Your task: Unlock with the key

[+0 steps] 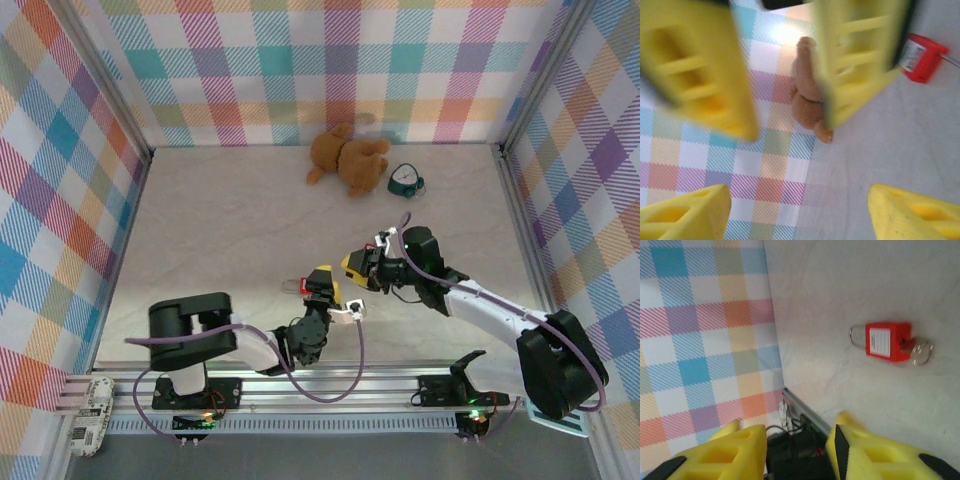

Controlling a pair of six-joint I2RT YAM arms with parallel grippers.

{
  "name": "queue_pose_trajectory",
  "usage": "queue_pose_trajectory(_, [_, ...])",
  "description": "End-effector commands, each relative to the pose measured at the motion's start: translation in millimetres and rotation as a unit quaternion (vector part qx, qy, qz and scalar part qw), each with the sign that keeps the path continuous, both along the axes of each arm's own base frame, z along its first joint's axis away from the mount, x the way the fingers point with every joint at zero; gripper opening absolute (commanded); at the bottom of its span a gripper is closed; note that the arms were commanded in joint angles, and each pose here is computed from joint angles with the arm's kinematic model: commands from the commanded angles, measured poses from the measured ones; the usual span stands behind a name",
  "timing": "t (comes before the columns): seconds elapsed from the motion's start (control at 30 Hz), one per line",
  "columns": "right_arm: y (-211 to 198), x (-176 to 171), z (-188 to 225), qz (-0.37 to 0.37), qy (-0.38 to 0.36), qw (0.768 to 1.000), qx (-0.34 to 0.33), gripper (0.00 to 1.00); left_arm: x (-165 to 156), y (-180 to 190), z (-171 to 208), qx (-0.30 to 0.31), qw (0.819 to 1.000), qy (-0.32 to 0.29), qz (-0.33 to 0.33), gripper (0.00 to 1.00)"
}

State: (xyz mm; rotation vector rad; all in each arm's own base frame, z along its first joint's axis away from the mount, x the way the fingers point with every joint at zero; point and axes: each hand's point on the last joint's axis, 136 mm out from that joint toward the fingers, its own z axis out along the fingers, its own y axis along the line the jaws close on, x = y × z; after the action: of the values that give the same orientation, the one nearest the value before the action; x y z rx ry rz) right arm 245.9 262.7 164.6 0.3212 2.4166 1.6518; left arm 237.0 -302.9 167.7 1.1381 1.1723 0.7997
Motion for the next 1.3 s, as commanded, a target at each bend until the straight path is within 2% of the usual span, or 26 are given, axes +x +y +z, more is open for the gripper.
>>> queue_pose_trajectory(0.0, [-20.2, 25.0, 29.2, -0.024, -0.088, 0.994, -0.052, 0.50, 18.0, 37.9, 67.7, -0.149, 0.987, -0.009, 0.054, 0.73])
queue_pose_trajectory(0.1, [-31.3, 42.4, 29.1, -0.032, -0.134, 0.982, -0.129, 0.57, 39.5, 70.7, 73.8, -0.216, 0.969, 0.079, 0.090, 0.73])
queue_pose_trajectory(0.17, [-31.9, 48.7, 15.1, -0.019, -0.126, 0.978, -0.164, 0.59, 49.6, 102.5, 74.1, -0.329, 0.925, 0.151, 0.120, 0.75])
queue_pose_trajectory(0.23, [-33.8, 51.1, 2.1, -0.022, -0.117, 0.977, -0.177, 0.60, 57.6, 128.0, 62.9, -0.381, 0.889, 0.202, 0.155, 0.75])
queue_pose_trajectory(0.27, [-34.9, 51.7, -1.0, -0.024, -0.117, 0.976, -0.179, 0.60, 60.1, 135.7, 55.6, -0.386, 0.880, 0.214, 0.175, 0.77])
queue_pose_trajectory(0.33, [-35.6, 51.2, -5.2, -0.024, -0.118, 0.976, -0.183, 0.61, 58.7, 130.6, 33.0, -0.350, 0.877, 0.267, 0.192, 0.79])
queue_pose_trajectory(0.37, [-35.9, 51.7, -5.6, -0.024, -0.120, 0.975, -0.185, 0.62, 59.0, 128.7, 22.4, -0.338, 0.870, 0.292, 0.210, 0.81])
queue_pose_trajectory(0.5, [-38.2, 52.7, -4.5, -0.023, -0.129, 0.972, -0.196, 0.63, 59.9, 101.4, -20.7, -0.314, 0.820, 0.415, 0.237, 0.82])
queue_pose_trajectory(0.57, [-39.6, 52.5, -3.9, -0.021, -0.134, 0.970, -0.201, 0.64, 62.1, 89.8, -34.7, -0.313, 0.804, 0.443, 0.244, 0.82])
queue_pose_trajectory(0.73, [-44.7, 47.6, -7.3, -0.016, -0.139, 0.966, -0.217, 0.66, 72.1, 69.9, -71.7, -0.279, 0.776, 0.492, 0.278, 0.81])
queue_pose_trajectory(0.83, [-45.7, 44.2, -6.8, -0.012, -0.141, 0.965, -0.219, 0.67, 76.7, 65.3, -90.0, -0.250, 0.769, 0.510, 0.294, 0.80])
queue_pose_trajectory(0.93, [-48.1, 41.2, -5.8, -0.011, -0.147, 0.964, -0.222, 0.67, 77.7, 68.4, -90.5, -0.221, 0.775, 0.514, 0.293, 0.80])
queue_pose_trajectory(1.03, [-50.6, 39.6, -4.2, -0.009, -0.152, 0.961, -0.229, 0.68, 67.8, 65.4, -74.1, -0.213, 0.762, 0.559, 0.247, 0.83])
queue_pose_trajectory(1.1, [-51.1, 39.0, -3.4, -0.007, -0.156, 0.960, -0.230, 0.68, 52.3, 62.7, -64.4, -0.170, 0.744, 0.611, 0.210, 0.82])
queue_pose_trajectory(1.17, [-50.4, 38.8, -2.7, -0.008, -0.160, 0.961, -0.227, 0.69, 38.8, 68.0, -62.8, -0.084, 0.737, 0.644, 0.189, 0.81])
queue_pose_trajectory(1.27, [-49.1, 38.5, -6.3, -0.010, -0.158, 0.963, -0.220, 0.69, 25.4, 71.0, -79.6, 0.014, 0.712, 0.683, 0.162, 0.77])
